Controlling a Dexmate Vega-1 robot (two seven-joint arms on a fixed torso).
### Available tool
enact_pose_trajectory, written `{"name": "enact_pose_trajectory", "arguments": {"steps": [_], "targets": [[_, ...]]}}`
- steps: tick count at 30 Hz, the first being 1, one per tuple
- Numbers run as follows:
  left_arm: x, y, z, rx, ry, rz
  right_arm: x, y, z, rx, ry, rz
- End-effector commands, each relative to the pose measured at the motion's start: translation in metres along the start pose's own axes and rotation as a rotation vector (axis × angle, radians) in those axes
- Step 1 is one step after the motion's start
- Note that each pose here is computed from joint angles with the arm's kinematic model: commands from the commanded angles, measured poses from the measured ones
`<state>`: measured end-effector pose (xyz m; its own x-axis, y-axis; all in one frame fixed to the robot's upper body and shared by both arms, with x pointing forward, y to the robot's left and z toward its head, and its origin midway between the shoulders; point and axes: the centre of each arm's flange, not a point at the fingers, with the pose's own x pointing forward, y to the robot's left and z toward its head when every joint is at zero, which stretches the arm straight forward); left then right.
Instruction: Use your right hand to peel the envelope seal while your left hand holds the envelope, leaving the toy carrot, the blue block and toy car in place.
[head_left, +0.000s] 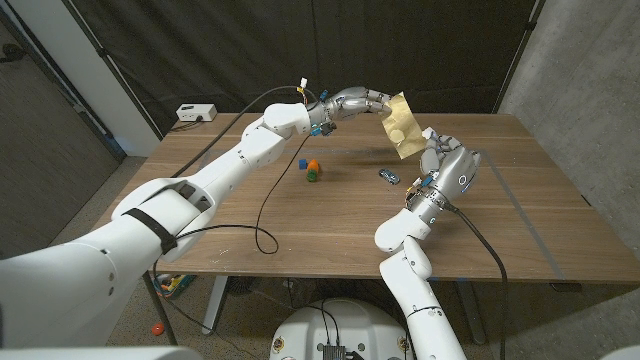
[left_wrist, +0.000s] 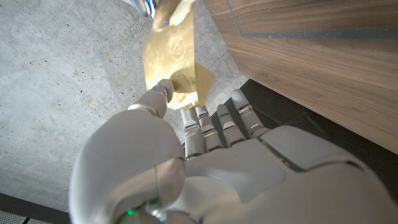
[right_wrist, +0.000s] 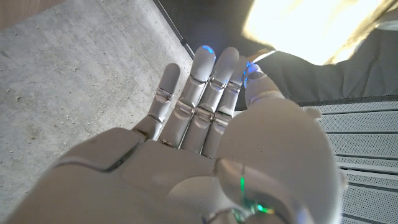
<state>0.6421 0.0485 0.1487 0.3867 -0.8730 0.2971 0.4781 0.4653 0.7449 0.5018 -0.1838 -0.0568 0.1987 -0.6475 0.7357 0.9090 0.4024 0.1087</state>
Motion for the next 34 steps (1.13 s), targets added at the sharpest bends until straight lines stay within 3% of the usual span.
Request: {"name": "enact_pose_trajectory", "arguments": {"steps": [1,12,20,27,34], "targets": [[-0.005,0.004,-0.001,0.007,-0.011,-0.005,0.001,0.004,0.000,0.026,-0.012,0.021],[-0.020,0.007,-0.005,-0.023,-0.013,0.028,0.000,0.006,0.007,0.024,-0.027,0.043],[-0.043,0.004,-0.007,-0.029,-0.011,0.086,-0.007,0.001,0.013,0.042,-0.055,0.050],[-0.069,0.001,-0.029,-0.078,0.040,0.123,-0.015,0.012,0.021,0.047,-0.067,0.097],[-0.088,0.008,-0.049,-0.117,0.052,0.158,-0.024,0.018,0.038,0.045,-0.117,0.117]]}}
